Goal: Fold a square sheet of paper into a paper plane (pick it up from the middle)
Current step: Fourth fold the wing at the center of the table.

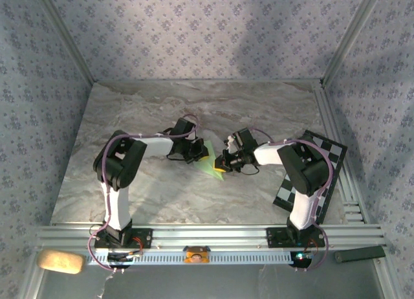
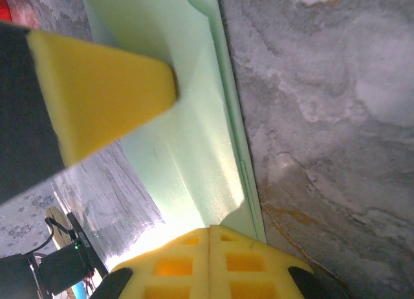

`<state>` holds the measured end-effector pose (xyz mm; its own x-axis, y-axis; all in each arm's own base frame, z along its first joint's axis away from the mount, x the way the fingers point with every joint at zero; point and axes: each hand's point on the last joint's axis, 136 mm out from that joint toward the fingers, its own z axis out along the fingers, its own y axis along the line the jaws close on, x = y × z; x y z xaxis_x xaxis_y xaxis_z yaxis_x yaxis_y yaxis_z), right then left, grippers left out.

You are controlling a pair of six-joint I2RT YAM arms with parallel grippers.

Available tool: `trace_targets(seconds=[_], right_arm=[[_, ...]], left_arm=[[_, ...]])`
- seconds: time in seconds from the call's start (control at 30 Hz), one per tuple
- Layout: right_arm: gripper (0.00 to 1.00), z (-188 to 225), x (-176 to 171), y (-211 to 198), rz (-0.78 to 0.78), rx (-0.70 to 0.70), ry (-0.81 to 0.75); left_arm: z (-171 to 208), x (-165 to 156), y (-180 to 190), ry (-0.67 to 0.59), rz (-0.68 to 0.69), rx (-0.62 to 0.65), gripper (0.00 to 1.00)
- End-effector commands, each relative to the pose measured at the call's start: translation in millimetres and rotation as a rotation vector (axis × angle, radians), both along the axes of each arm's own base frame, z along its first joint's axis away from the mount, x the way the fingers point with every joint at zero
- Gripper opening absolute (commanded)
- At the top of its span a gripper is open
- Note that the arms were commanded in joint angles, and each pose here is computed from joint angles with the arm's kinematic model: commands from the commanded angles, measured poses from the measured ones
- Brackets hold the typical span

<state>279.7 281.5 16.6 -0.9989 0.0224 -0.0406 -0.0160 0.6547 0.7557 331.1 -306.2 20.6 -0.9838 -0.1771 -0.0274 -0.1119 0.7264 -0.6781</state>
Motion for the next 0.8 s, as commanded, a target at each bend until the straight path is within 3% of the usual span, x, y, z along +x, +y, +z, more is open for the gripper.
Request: trace_targets(seconds=[0.0, 0.43, 0.77], right_arm=[[0.00, -57, -49, -42, -0.022, -0.229, 0.200], [0.00, -54, -49, -41, -0.013, -0.221, 0.189], [0.00, -51, -47, -38, -0.003, -0.210, 0.185]], left_arm=[[-28, 30, 45, -0.024, 0.112, 0.162, 0.00], [-30, 65, 87, -0.014, 0.168, 0.199, 0.00], [-17, 88, 99, -0.026, 0.189, 0.201, 0.00]])
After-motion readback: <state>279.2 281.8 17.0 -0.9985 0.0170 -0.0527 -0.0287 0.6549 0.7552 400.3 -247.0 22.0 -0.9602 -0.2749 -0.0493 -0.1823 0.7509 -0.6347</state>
